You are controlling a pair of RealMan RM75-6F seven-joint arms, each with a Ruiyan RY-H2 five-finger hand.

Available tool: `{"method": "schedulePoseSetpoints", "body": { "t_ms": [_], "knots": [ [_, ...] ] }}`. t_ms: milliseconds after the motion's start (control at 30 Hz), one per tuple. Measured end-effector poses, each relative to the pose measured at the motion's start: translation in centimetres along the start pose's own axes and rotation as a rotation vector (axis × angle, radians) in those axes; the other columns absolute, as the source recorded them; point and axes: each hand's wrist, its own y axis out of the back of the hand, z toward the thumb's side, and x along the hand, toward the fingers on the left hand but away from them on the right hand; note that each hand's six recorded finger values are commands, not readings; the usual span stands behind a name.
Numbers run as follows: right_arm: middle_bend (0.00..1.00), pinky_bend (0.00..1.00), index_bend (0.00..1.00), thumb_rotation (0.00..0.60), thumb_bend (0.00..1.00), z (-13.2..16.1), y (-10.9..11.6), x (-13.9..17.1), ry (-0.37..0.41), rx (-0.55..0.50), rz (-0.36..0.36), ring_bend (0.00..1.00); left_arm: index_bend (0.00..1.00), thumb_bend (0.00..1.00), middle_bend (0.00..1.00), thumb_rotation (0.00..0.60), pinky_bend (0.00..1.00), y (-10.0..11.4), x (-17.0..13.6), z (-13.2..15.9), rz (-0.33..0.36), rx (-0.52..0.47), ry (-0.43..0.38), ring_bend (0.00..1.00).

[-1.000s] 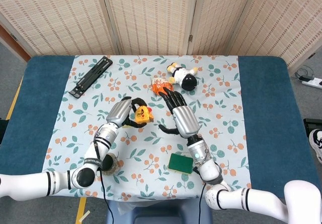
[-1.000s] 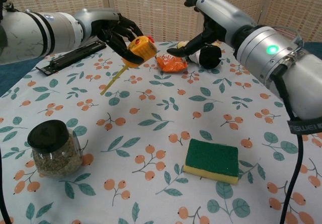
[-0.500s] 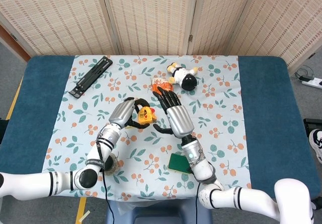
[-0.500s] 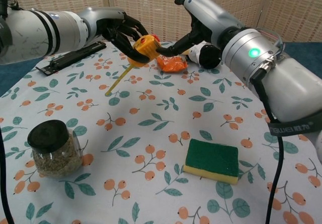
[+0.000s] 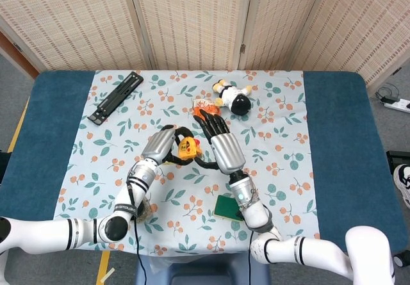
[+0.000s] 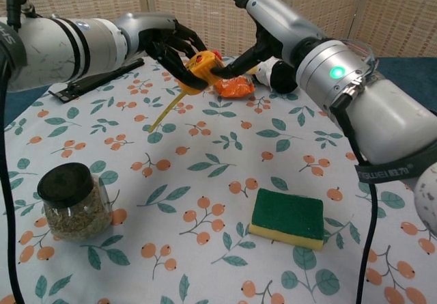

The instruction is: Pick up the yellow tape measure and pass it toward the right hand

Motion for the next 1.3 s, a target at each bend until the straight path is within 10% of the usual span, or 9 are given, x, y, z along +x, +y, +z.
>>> {"method": "schedulePoseSetpoints", "body": {
  "t_ms": [800, 1300],
  "knots": [
    [0.00, 0.00, 0.01, 0.600, 0.42, -1.3, 1.9, -0.6, -0.053, 0.013, -0.063, 0.00, 0.65, 0.38, 0.62, 0.600, 0.12, 0.3, 0.5, -1.6, 0.064, -0.007, 0.007, 0.57],
    [0.15, 0.00, 0.44, 0.600, 0.42, -1.2, 2.0, -0.8, -0.110, -0.001, -0.043, 0.11, 0.65, 0.39, 0.62, 0.600, 0.11, 0.9, 0.6, -1.8, 0.107, -0.023, -0.009, 0.56]
  ]
}}
